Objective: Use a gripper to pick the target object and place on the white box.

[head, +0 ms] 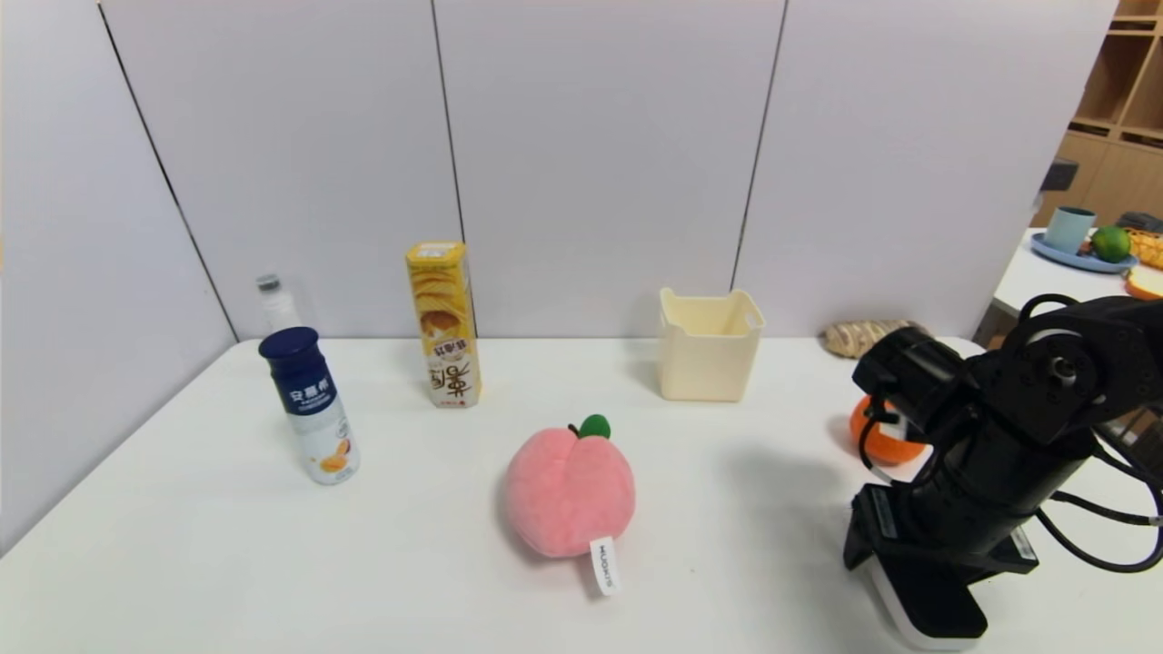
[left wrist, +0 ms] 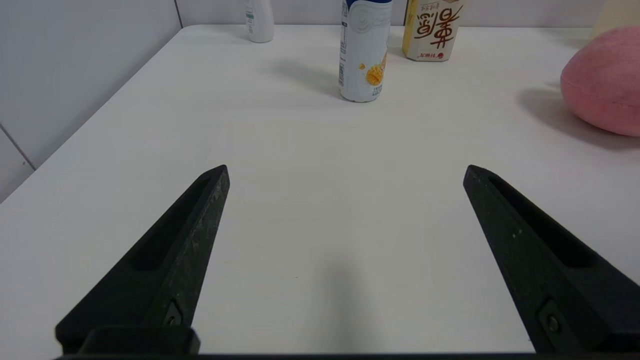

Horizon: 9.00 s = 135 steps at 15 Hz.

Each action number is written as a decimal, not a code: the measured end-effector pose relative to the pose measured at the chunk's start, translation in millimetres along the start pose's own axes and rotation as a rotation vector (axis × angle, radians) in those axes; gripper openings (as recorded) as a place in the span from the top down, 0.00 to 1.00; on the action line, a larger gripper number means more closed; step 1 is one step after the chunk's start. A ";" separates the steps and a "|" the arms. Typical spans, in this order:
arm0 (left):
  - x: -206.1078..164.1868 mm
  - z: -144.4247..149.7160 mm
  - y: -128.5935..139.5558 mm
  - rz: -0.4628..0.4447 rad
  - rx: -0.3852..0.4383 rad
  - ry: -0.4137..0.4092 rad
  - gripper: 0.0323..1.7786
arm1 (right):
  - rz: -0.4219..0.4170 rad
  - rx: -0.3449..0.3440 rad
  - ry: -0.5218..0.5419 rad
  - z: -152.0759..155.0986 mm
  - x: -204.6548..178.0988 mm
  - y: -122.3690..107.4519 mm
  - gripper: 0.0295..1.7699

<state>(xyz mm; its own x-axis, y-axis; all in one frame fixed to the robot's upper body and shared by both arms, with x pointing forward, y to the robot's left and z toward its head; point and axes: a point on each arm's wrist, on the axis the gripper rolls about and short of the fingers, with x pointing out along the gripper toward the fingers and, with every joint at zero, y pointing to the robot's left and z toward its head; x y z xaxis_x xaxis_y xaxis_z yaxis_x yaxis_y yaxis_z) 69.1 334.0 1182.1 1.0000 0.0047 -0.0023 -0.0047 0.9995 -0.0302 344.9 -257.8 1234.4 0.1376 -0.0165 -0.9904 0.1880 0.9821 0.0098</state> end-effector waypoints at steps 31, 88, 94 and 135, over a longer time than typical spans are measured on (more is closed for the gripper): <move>0.0 0.0 0.0 0.000 0.000 0.000 0.05 | 0.333 -0.105 -0.669 81.3 -133.6 56.2 0.47; 0.0 0.0 0.0 0.000 0.000 0.000 0.05 | 0.250 -0.128 -0.974 162.8 -59.9 126.0 0.13; 0.0 0.0 0.0 0.000 0.000 0.000 0.05 | 0.274 -0.126 -0.997 107.6 -142.5 88.1 0.08; 0.0 0.0 0.0 0.000 0.000 0.000 0.05 | 0.071 -0.262 -1.437 -261.0 14.7 -129.1 0.04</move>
<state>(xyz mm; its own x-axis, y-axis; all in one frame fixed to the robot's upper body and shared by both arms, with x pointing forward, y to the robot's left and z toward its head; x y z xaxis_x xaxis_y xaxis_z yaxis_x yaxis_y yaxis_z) 69.1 334.0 1182.1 1.0000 0.0047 -0.0023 -0.0047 0.9995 -0.0302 68.9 -335.9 1182.6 0.9998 0.0177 0.0000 -0.0175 0.9915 -0.1290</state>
